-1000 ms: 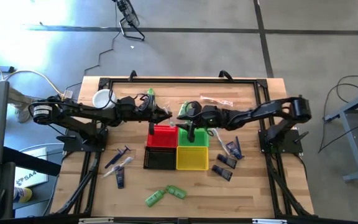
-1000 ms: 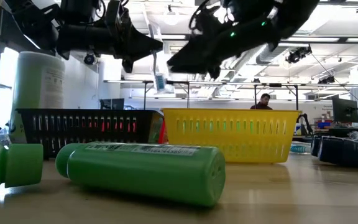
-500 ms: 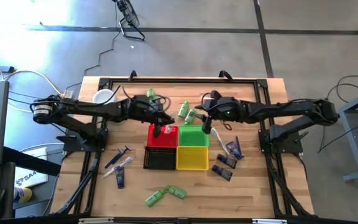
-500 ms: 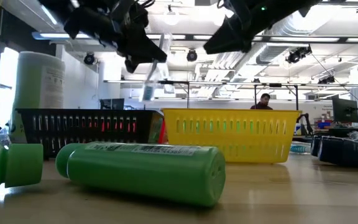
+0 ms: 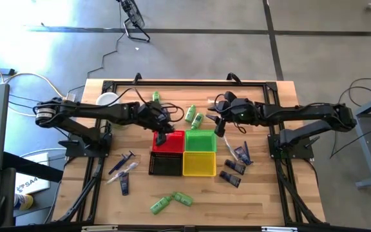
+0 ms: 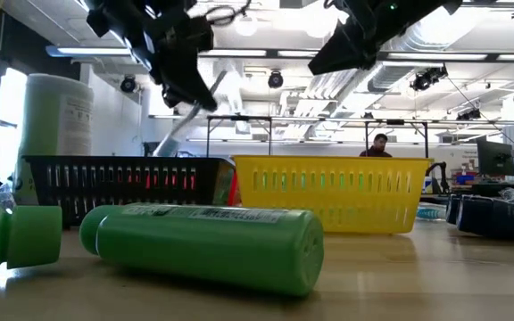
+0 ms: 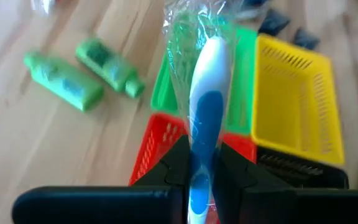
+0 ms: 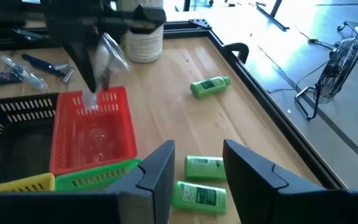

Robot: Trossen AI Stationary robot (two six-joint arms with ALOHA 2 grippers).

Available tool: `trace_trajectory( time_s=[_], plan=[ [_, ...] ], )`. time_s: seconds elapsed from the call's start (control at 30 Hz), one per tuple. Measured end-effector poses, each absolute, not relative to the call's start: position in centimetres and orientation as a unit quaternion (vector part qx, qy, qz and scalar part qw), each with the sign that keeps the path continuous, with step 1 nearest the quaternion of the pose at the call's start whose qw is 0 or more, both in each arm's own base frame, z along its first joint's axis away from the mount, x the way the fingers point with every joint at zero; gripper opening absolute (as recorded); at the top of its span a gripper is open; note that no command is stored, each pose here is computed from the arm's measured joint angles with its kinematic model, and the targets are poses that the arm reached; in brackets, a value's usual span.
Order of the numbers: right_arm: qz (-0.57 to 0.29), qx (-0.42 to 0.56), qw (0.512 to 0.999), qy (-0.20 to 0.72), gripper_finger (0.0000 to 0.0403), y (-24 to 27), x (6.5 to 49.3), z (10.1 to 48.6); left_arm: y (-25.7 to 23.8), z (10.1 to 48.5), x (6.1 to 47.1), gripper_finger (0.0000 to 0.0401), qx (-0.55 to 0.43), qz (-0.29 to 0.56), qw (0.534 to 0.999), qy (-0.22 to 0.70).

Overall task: Pick & Place Travel size toiletries
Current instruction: Put the blue toothbrush into the red bin

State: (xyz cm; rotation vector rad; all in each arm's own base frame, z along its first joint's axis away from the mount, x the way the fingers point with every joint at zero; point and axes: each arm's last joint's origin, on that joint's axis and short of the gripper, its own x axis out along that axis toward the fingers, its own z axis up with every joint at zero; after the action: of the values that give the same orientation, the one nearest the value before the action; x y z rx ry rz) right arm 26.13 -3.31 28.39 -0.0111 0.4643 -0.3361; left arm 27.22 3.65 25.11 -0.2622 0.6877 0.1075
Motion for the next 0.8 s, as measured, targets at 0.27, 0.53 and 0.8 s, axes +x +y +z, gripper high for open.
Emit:
trace_trajectory(
  time_s=[0.27, 0.53, 0.8],
  plan=[
    [-0.166, -0.004, 0.955, 0.245, 0.0128, -3.3, 26.0, 28.1, 3.8, 22.6, 28.3, 0.0035, -0.158, 0.066, 0.906, 0.386],
    [-0.166, -0.003, 0.955, 0.246, 0.0128, -3.3, 26.0, 28.1, 3.9, 21.3, 28.9, 0.0035, -0.168, 0.072, 0.895, 0.406],
    [-0.166, -0.003, 0.955, 0.246, 0.0128, -3.3, 26.0, 28.1, 3.9, 21.3, 28.9, 0.0089, -0.168, 0.072, 0.895, 0.407]
  ],
)
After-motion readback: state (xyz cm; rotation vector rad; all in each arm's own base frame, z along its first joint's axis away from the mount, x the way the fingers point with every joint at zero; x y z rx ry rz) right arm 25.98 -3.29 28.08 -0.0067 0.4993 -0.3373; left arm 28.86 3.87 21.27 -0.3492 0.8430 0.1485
